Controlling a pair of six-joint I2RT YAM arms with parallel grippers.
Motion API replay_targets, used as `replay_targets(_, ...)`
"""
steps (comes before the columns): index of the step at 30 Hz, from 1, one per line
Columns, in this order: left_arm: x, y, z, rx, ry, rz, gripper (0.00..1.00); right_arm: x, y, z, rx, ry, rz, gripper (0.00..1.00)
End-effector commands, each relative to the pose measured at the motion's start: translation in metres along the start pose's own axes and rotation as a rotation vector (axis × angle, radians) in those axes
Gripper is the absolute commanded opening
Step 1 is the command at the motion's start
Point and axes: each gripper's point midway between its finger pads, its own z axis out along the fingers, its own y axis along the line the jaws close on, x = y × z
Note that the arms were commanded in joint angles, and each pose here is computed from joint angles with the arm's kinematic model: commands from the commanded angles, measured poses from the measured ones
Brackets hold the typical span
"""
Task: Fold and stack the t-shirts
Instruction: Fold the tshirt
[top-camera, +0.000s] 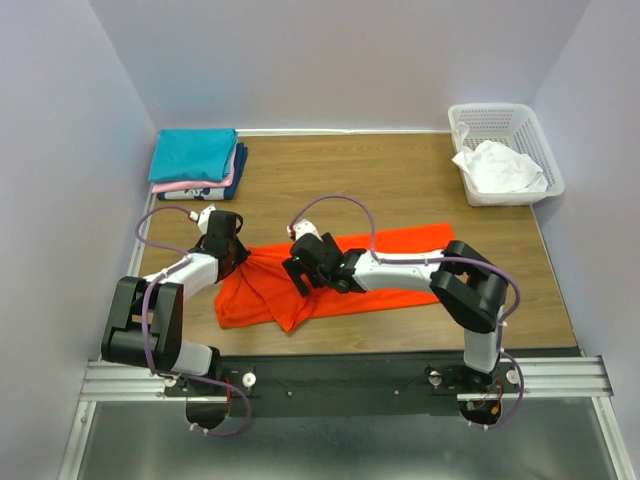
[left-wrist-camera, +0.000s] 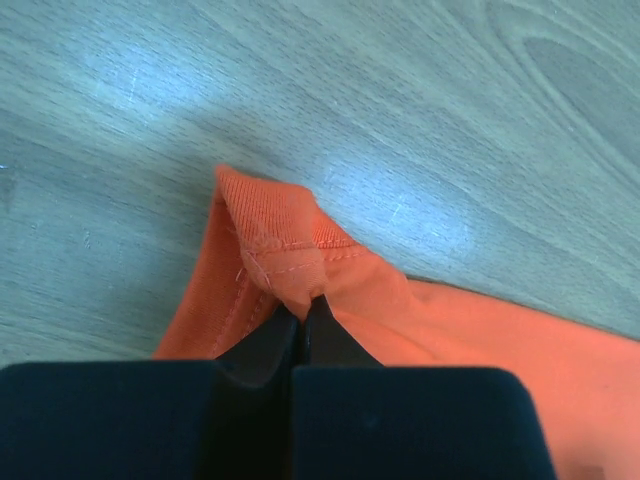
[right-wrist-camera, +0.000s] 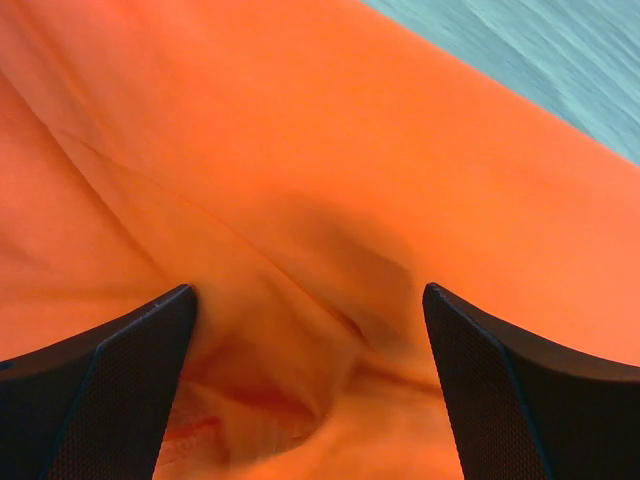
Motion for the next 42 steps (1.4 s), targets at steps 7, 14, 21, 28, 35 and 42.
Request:
replay_targets(7,-0.021,0.002,0.003,-0.003,-0.037,-0.029,0.00,0.038,-0.027,-0.039,0.067,0.035,0.125,1.00)
replay_targets(14,-0.030,-0.005,0.002,0.019,-0.040,-0.025,0.00,0.047,-0.031,-0.048,0.071,0.050,0.149,1.00)
replay_targets(21,-0.028,-0.011,-0.011,0.069,-0.032,-0.016,0.26,0.015,-0.032,-0.069,0.053,-0.044,0.233,1.00)
replay_targets(28,-0.009,0.002,-0.030,0.083,-0.017,-0.018,0.59,0.007,-0.036,-0.082,0.049,-0.081,0.266,1.00)
replay_targets(35,0.016,0.012,-0.041,0.122,0.004,-0.058,0.59,0.010,-0.037,-0.086,0.044,-0.084,0.271,1.00)
replay_targets(42,0.026,0.017,-0.036,0.113,0.025,-0.064,0.49,0.009,-0.037,-0.088,0.040,-0.088,0.267,1.00)
